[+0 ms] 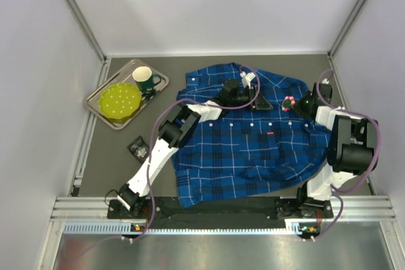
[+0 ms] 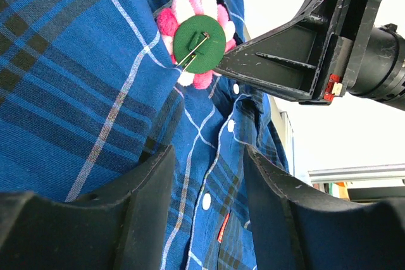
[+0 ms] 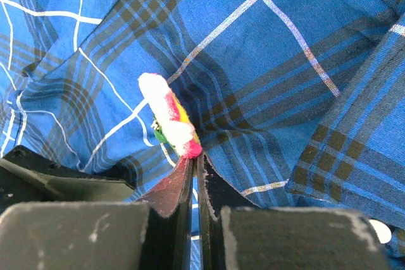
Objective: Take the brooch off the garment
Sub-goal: Place the brooch on the flattened clothing.
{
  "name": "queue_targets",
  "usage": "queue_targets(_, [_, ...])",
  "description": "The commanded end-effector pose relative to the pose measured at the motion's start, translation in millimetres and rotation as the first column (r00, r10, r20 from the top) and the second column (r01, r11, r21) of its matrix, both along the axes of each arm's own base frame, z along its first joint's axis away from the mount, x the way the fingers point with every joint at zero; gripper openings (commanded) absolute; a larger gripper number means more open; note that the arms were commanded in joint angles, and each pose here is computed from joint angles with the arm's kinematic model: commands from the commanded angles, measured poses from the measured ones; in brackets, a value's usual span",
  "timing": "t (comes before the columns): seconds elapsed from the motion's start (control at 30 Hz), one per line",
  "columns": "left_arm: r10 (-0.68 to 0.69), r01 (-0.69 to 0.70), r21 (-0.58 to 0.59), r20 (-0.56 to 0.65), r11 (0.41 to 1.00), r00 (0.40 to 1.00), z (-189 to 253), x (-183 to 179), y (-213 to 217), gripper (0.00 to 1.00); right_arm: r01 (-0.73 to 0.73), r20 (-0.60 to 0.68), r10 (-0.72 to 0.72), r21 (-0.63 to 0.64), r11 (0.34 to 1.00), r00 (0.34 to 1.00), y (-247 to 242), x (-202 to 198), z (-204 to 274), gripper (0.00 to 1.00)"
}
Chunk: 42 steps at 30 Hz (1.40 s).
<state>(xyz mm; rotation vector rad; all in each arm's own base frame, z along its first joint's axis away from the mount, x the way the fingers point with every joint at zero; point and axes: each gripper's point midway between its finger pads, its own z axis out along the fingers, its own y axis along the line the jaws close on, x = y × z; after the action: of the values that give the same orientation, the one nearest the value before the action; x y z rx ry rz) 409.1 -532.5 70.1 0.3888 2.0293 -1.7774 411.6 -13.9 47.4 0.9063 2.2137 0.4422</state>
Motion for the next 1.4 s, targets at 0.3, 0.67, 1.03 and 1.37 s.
queue_targets(0.3, [-0.04,0.043,-0.05,0.062,0.998,0.997,18.0,-2.8,-14.4,0.52,0.13,-0.067,-0.128,0.028,0.991,0.989,-8.8,-10.3,-12.7,0.0])
queue_targets(0.67, [-0.04,0.047,-0.054,0.109,0.997,0.993,29.9,-1.6,-13.5,0.52,0.123,-0.07,-0.117,0.083,0.989,0.991,-0.1,-9.7,-15.7,0.0])
queue_targets(1.03, [0.012,-0.002,-0.07,0.142,0.998,0.99,35.9,18.3,-18.6,0.53,0.107,-0.034,-0.104,0.118,0.987,0.994,6.3,-8.8,-13.9,0.02])
queue_targets(1.37, [0.014,-0.011,-0.035,0.068,0.999,0.998,12.5,19.4,-15.0,0.52,0.009,0.057,-0.013,0.071,0.997,0.998,6.7,15.0,5.2,0.15])
